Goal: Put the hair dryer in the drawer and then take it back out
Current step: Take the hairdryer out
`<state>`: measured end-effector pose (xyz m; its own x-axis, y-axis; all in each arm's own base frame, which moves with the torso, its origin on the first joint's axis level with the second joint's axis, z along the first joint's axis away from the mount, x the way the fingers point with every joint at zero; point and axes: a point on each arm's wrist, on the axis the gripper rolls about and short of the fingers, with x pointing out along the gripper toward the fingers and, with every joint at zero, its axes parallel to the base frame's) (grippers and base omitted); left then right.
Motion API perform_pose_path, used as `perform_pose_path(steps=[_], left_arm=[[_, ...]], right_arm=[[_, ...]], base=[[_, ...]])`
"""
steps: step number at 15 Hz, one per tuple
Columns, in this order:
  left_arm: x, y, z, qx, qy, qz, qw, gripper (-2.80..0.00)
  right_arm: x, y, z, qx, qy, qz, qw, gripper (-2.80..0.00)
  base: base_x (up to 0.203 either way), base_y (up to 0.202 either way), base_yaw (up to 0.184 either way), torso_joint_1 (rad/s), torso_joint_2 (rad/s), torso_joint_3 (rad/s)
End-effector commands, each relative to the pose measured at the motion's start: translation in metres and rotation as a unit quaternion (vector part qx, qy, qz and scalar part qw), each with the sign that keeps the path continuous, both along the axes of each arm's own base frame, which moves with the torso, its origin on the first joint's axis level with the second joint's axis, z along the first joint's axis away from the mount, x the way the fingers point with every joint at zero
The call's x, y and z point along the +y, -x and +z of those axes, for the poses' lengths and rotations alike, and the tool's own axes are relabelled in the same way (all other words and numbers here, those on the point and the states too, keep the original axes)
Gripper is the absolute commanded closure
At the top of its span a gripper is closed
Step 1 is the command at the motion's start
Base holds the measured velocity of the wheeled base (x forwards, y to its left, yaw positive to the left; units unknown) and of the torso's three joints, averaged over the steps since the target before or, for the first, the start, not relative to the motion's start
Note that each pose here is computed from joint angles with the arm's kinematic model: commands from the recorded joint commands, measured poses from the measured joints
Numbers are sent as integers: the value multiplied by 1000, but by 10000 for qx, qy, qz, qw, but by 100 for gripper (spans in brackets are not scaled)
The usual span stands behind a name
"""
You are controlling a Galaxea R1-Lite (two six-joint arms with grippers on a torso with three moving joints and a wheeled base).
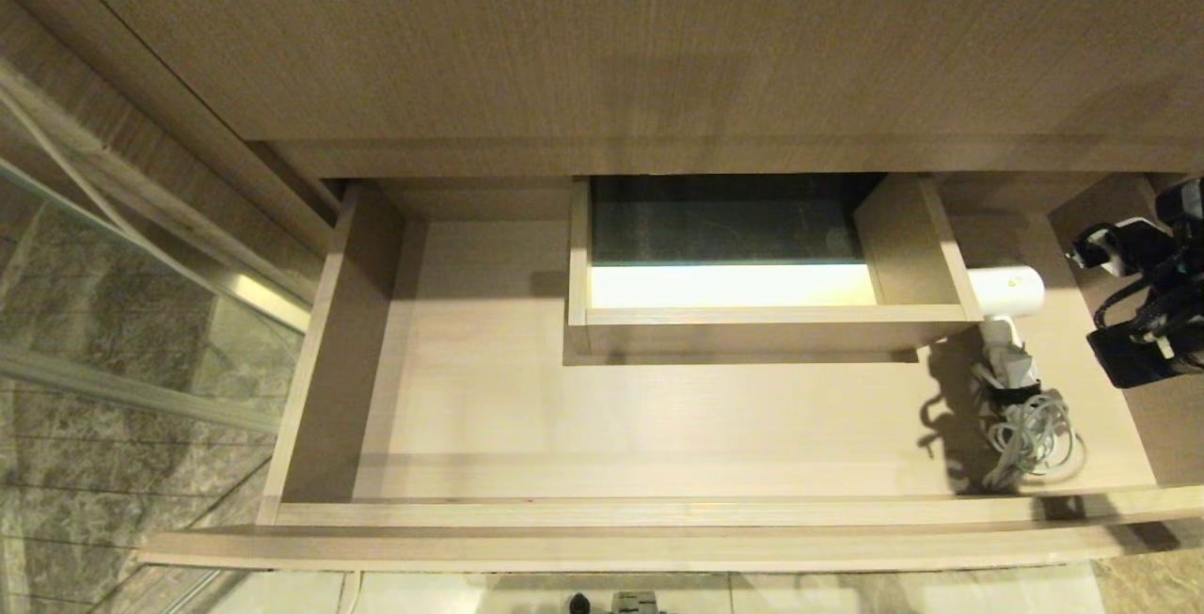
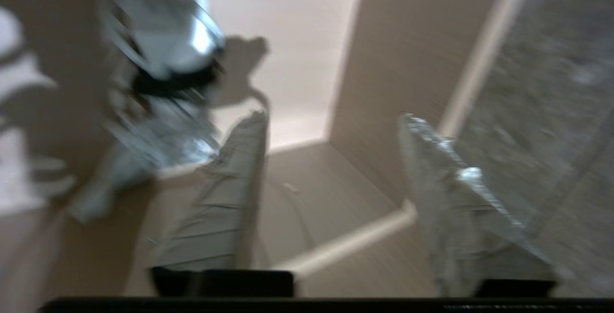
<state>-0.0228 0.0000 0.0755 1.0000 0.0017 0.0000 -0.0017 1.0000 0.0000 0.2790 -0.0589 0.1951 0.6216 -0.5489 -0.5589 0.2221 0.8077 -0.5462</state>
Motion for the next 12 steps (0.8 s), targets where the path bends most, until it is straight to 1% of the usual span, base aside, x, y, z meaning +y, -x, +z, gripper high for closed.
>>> perform_pose_path(steps=[1,6,7,9,12], left_arm=[[0,0,0,0,0,-1,10000,0],[0,0,0,-8,0,-1,10000,0],[0,0,0,0,0,-1,10000,0],[0,0,0,-7,0,-1,10000,0],[0,0,0,0,0,-1,10000,0]], right_arm=[[3,-16,-11,97,-85,41,9999,-280],[6,-38,-17,-128,-424,-67,9990,-280],[6,-41,-16,-167,-488,-1,9987,-280],[6,-45,-16,-234,-722,236,9968,-280],[7,-43,-14,-275,-824,293,9958,-280]], base=[[0,0,0,0,0,0],[0,0,0,0,0,0],[0,0,0,0,0,0],[0,0,0,0,0,0],[0,0,0,0,0,0]])
